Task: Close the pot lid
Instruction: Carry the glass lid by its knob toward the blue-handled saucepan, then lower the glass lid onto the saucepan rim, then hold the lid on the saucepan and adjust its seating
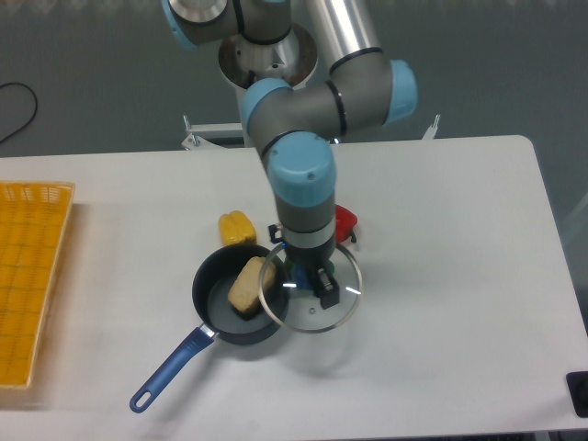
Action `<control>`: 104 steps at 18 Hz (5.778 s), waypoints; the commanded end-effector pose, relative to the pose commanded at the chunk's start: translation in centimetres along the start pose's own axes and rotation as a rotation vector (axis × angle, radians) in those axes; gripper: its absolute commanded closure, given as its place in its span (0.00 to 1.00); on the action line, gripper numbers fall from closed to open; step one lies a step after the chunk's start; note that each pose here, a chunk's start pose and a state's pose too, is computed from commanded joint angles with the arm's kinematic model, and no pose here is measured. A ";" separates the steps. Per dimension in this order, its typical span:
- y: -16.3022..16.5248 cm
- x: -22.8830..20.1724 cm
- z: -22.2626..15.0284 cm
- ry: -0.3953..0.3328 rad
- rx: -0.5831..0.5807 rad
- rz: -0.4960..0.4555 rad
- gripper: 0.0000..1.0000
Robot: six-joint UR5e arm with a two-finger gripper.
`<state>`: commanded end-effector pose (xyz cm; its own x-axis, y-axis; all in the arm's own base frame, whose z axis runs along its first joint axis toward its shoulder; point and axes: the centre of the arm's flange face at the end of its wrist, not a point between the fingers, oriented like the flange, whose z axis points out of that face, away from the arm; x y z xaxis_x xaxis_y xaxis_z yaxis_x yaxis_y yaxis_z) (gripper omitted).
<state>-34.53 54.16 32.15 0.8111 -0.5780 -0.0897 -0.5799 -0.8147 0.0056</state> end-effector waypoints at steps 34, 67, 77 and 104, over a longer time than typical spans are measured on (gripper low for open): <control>-6.2 5.1 2.6 0.043 0.008 -0.033 0.44; -6.4 5.0 3.9 0.059 -0.002 -0.033 0.43; -6.4 5.0 4.0 0.059 -0.003 -0.033 0.29; -6.3 5.1 2.3 0.027 0.000 -0.027 0.00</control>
<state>-26.92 56.40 29.39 0.8285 -0.5565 -0.0625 -0.5575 -0.8302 0.0033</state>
